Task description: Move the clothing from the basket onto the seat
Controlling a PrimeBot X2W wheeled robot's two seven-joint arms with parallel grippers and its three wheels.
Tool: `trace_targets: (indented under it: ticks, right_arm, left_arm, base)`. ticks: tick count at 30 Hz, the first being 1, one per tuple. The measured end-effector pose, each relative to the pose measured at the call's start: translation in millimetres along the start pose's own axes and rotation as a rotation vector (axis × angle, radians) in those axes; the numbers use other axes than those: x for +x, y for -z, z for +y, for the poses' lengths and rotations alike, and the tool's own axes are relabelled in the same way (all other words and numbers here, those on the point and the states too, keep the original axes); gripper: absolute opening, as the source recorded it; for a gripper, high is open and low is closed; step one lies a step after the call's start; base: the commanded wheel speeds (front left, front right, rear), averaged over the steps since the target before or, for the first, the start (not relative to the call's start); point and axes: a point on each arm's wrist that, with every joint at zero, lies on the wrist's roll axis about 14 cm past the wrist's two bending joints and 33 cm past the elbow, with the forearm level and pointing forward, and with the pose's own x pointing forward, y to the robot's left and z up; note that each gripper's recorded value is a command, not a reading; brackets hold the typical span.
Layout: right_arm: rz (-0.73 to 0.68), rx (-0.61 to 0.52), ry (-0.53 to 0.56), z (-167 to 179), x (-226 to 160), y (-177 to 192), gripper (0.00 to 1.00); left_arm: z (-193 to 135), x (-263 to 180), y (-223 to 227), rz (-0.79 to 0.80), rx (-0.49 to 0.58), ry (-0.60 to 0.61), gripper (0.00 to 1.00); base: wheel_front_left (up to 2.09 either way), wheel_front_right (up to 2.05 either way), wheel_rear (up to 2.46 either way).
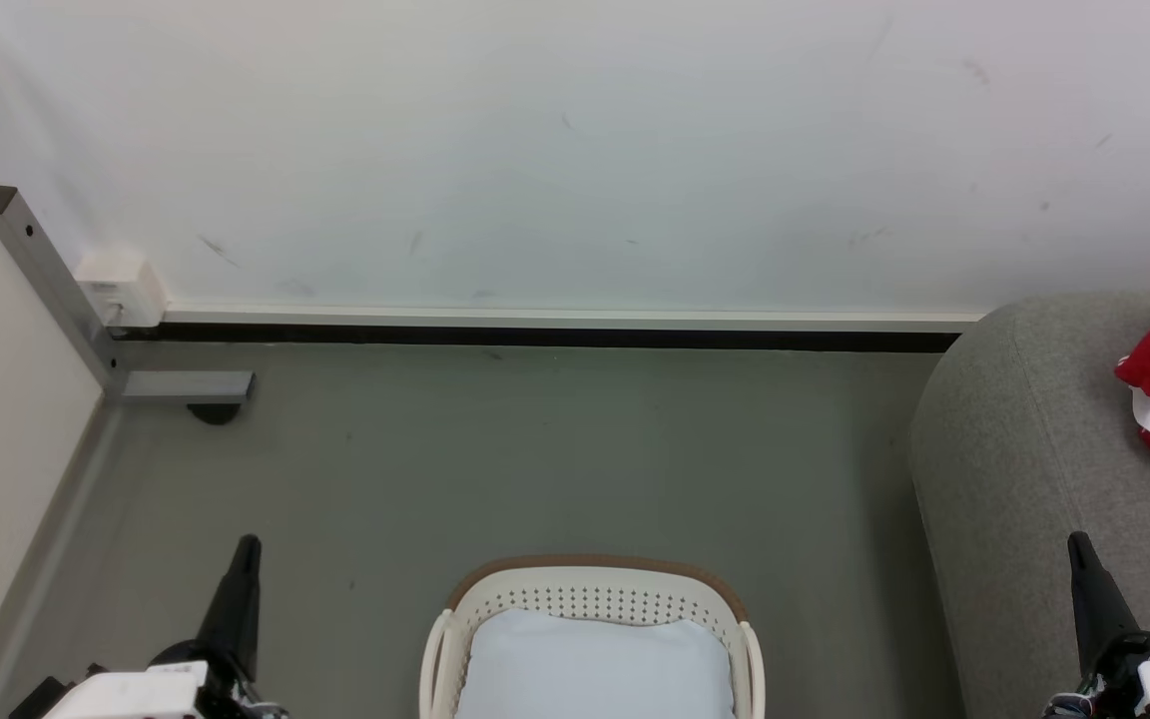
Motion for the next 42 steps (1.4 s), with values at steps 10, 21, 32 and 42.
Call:
trace_targets:
  ticks: [10,21,32,42]
  right_arm:
    - [0.0,0.0,0.0,0.0,0.0,0.0,0.0]
    - [0.0,0.0,0.0,0.0,0.0,0.0,0.0]
    - [0.0,0.0,0.0,0.0,0.0,0.0,0.0]
    - [0.0,0.0,0.0,0.0,0.0,0.0,0.0]
  left_arm:
    - [0.0,0.0,0.0,0.0,0.0,0.0,0.0]
    - [-0.1,0.0,0.0,0.0,0.0,0.0,0.0]
    - [-0.1,0.0,0.0,0.0,0.0,0.0,0.0]
    - [-0.1,0.0,0.0,0.0,0.0,0.0,0.0]
  base:
    - [0.0,0.0,0.0]
    - [0.0,0.0,0.0]
    - [0.0,0.0,0.0]
    - [0.0,0.0,0.0]
